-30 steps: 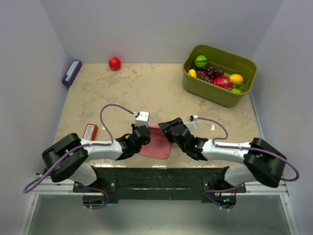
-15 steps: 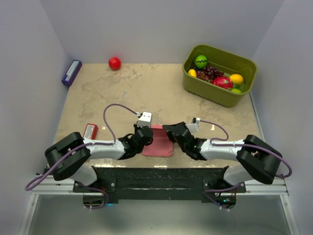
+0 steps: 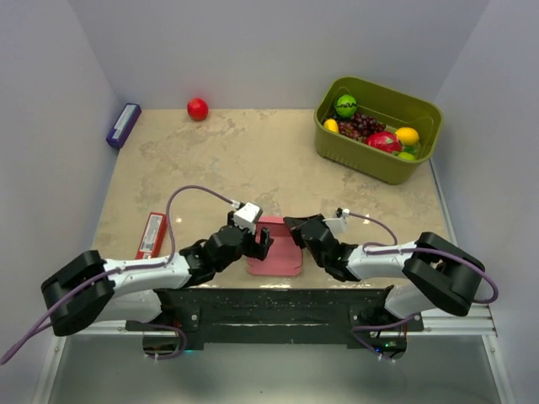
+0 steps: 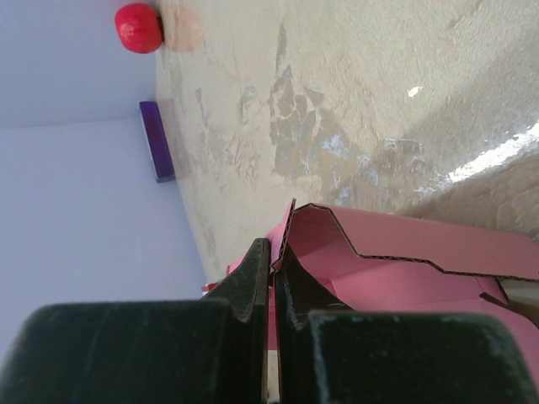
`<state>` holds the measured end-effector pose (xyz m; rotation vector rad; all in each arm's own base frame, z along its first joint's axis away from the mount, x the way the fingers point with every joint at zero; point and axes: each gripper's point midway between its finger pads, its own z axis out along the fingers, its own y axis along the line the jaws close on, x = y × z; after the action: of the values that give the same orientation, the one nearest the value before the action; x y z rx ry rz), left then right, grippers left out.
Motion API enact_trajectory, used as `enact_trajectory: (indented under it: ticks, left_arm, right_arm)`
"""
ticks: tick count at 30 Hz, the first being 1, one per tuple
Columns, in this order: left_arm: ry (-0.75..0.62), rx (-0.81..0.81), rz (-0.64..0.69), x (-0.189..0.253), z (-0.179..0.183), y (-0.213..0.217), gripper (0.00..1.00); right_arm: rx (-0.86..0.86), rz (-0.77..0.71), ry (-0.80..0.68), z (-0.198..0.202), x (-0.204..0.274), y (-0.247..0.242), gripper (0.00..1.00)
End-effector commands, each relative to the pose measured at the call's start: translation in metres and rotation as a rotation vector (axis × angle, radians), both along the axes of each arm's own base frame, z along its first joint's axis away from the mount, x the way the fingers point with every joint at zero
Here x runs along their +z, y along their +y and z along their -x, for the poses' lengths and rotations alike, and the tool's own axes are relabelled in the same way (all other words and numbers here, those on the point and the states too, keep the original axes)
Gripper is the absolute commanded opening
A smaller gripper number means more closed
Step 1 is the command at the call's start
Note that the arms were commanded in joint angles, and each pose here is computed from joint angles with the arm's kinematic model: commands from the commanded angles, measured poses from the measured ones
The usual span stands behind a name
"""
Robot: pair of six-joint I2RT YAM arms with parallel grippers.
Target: Fold the paper box
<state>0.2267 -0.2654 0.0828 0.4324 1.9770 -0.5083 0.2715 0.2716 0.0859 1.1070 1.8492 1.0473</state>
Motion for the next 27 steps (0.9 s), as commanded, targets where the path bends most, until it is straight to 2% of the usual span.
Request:
enact_trajectory:
  ticks: [1,5,7,10,12,16,19,23,27]
  left_arm:
    - [-0.043,-0.175,0.145,0.037,0.019,-0.011,0.79]
    - [-0.063,-0.181,0.273,0.061,0.014,0.011,0.79]
    - [-0.094,-0.152,0.311,0.071,0.013,0.023,0.83]
    - [-0.081,-0.090,0.282,0.065,0.004,0.037,0.85]
    - [-0.044,0.009,0.231,0.050,-0.010,0.055,0.85]
    - [0.089,0.180,0.218,0.016,-0.032,0.088,0.83]
    - [0.078,0.289,0.237,0.013,-0.045,0.107,0.83]
    - [0.078,0.271,0.239,0.011,-0.048,0.103,0.83]
    - [0.157,0.163,0.187,-0.015,-0.042,0.086,0.80]
  right_arm:
    - [-0.030,0.110,0.001,0.004,-0.026,-0.022,0.00]
    - [-0.021,0.111,-0.014,0.007,-0.029,-0.025,0.00]
    - [-0.022,0.114,-0.021,0.007,-0.028,-0.026,0.00]
    - [-0.019,0.110,-0.036,0.006,-0.024,-0.025,0.00]
    - [-0.017,0.111,-0.038,0.007,-0.024,-0.026,0.00]
    - [-0.015,0.100,-0.049,0.007,-0.020,-0.026,0.00]
    - [-0.009,0.102,-0.059,0.007,-0.017,-0.026,0.00]
    - [-0.005,0.097,-0.066,0.007,-0.014,-0.025,0.00]
    - [-0.010,0.097,-0.070,0.007,-0.013,-0.026,0.00]
